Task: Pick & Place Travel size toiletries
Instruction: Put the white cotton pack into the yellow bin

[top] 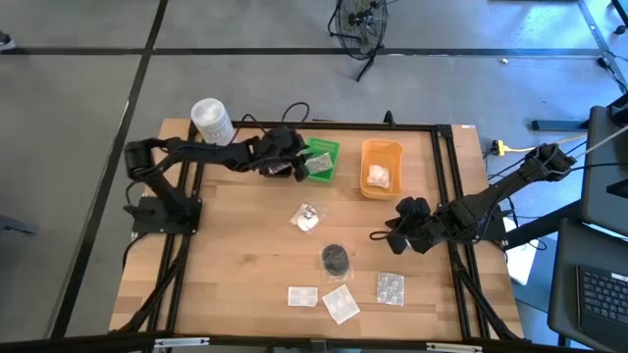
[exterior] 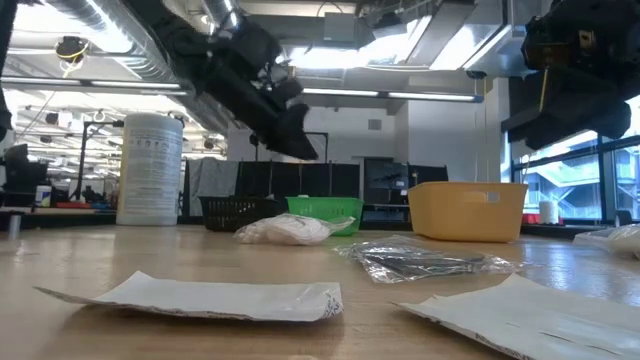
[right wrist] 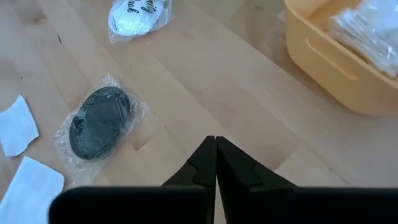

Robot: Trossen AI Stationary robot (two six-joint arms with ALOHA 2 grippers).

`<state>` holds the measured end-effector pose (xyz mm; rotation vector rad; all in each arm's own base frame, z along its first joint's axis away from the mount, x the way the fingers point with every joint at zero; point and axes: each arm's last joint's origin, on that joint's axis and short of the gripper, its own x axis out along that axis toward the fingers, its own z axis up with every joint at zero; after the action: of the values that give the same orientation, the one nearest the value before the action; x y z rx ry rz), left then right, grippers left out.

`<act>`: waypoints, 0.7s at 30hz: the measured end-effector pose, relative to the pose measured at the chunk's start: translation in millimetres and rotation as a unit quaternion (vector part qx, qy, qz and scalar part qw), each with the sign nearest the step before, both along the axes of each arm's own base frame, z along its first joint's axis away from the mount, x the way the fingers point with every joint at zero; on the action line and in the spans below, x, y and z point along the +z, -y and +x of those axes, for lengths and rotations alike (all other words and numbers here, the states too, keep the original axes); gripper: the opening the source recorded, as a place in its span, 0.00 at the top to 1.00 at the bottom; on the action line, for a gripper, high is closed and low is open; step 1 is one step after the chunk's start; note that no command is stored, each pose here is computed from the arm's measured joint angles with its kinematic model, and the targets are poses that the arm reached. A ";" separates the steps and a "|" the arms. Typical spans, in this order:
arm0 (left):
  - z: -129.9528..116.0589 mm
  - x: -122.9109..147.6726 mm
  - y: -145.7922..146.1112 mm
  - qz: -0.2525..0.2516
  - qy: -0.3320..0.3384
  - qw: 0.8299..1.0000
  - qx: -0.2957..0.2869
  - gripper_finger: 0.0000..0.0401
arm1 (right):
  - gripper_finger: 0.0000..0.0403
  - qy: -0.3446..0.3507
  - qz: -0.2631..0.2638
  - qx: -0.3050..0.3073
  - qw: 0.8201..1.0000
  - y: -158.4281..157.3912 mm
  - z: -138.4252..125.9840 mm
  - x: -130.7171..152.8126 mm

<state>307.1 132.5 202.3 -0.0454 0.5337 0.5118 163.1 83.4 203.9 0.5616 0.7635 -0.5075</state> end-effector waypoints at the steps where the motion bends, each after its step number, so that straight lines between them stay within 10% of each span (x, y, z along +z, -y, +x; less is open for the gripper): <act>1: -3.1 4.2 4.0 0.002 -0.010 1.000 -0.007 0.69 | 0.97 -0.001 0.002 0.000 1.000 -0.1 0.0 -0.1; 21: -64.5 9.4 109.6 -0.066 -0.090 0.986 -0.124 0.69 | 0.99 -0.114 0.040 0.089 0.989 -3.4 -7.2 30.5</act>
<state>242.6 22.9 211.7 -0.0583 0.7400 0.2384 155.9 86.8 234.4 0.5087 1.0457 -0.3803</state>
